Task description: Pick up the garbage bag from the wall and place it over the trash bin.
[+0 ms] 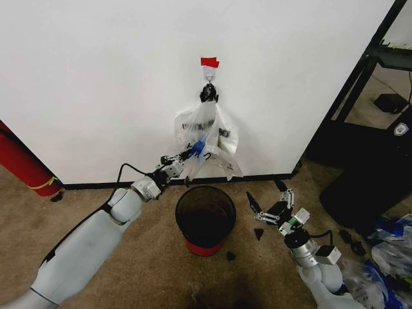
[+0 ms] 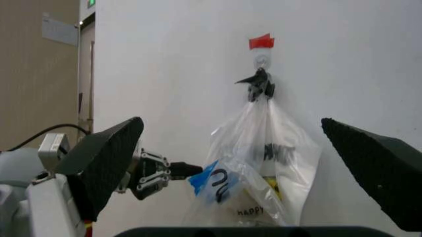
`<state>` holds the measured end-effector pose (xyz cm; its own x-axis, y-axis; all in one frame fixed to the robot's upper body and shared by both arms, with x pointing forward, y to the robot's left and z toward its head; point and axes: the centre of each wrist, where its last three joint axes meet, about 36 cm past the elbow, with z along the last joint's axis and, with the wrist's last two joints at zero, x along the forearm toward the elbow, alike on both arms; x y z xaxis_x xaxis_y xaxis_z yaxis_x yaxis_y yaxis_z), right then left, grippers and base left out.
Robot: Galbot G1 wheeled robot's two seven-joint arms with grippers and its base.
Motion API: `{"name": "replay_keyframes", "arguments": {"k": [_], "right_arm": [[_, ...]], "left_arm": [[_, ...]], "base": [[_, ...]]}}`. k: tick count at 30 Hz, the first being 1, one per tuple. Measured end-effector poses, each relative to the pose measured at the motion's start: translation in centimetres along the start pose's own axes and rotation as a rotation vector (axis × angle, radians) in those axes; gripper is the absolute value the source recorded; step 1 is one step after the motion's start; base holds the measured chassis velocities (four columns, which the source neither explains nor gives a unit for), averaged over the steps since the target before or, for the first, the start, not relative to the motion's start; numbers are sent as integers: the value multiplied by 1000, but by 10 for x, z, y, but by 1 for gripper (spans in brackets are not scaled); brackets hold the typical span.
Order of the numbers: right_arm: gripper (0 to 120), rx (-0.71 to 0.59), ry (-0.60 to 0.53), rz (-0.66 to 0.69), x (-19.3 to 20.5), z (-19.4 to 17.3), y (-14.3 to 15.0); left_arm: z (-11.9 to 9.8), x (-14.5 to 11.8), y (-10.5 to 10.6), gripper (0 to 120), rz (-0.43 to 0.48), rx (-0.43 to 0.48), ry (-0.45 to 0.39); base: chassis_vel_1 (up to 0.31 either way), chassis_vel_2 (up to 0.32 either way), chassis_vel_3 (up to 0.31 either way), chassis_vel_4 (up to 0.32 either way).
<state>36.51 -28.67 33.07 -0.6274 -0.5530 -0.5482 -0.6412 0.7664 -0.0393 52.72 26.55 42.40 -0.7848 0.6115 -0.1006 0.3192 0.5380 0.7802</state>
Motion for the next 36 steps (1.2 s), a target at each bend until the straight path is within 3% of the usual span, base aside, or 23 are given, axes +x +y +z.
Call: {"name": "replay_keyframes", "arguments": {"k": [17,19,30,34,36], "right_arm": [[100,-2,4,-6,4,2,1],[100,-2,5,-6,4,2,2],[100,-2,6,-7,7,3,2],[100,-3,6,-7,7,3,3],[100,-4,6,-8,7,3,3]], "left_arm": [[3,-9,-3,0,3,-11,4],[2,-10,-3,3,4,-15,4],[4,-12,-1,43,4,-33,12],[7,-14,-3,43,5,-35,19],[9,-15,-4,35,8,-34,22]], "base": [[0,0,0,0],[0,0,0,0],[0,0,0,0],[0,0,0,0],[0,0,0,0]]}}
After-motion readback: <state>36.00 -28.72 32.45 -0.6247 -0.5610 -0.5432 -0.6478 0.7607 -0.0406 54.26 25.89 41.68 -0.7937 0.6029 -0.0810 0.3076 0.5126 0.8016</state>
